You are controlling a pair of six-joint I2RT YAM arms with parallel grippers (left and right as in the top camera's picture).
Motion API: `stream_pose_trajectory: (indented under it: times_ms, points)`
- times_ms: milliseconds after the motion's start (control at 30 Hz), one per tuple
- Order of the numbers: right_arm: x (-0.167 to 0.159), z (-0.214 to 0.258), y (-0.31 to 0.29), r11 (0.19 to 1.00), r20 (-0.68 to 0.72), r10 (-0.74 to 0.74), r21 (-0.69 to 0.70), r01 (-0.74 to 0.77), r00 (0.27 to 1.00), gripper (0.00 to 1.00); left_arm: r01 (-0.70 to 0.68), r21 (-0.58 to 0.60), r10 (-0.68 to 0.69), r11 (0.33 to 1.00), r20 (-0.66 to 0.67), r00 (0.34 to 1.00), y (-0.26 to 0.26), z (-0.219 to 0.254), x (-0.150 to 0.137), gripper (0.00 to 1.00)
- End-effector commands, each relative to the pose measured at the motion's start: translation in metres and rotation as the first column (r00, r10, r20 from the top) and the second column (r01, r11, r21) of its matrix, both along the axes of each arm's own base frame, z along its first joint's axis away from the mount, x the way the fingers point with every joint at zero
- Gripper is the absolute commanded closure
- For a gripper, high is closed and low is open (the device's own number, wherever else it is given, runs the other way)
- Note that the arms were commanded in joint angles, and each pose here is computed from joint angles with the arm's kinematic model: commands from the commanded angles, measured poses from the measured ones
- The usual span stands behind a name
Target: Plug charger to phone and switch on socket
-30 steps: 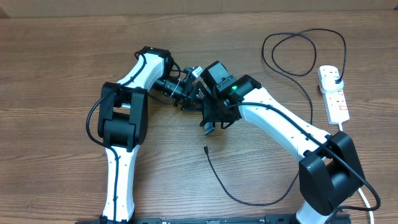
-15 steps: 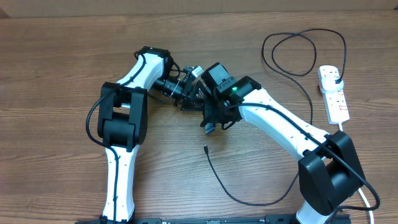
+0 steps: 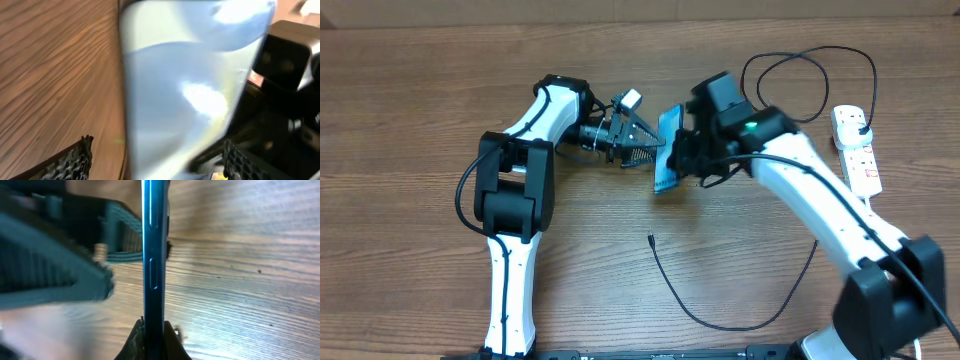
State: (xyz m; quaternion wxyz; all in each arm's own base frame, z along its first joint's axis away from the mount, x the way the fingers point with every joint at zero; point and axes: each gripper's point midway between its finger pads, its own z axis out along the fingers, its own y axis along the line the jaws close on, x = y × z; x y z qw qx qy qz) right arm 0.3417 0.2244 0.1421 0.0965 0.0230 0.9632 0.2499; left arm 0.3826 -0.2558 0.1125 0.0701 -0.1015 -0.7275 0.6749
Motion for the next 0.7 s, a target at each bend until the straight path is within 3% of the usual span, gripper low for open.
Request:
stream_pose_trajectory:
  times_ms: [0, 167, 467, 667]
  points:
    - [-0.001, 0.046, 0.018, 0.973, 0.08, 0.105, 0.195, -0.119, 0.991, 0.96, -0.037, -0.103, 0.041, 0.994, 0.044, 0.998, -0.002, 0.021, 0.012, 0.16]
    - [0.005, 0.048, 0.017, 0.973, 0.106, 0.1, 0.197, -0.119, 0.989, 0.96, -0.031, -0.107, 0.037, 0.994, 0.058, 0.998, -0.004, 0.043, 0.013, 0.22]
    - [-0.004, 0.064, 0.034, 0.926, 0.146, 0.196, 0.298, -0.232, 0.97, 0.96, 0.003, -0.159, 0.043, 0.987, 0.288, 0.957, -0.003, 0.134, -0.001, 0.22]
    - [0.011, 0.078, 0.038, 0.91, 0.189, 0.154, 0.356, -0.214, 0.97, 0.96, 0.01, -0.163, 0.041, 0.987, 0.304, 0.952, -0.003, 0.156, -0.009, 0.41]
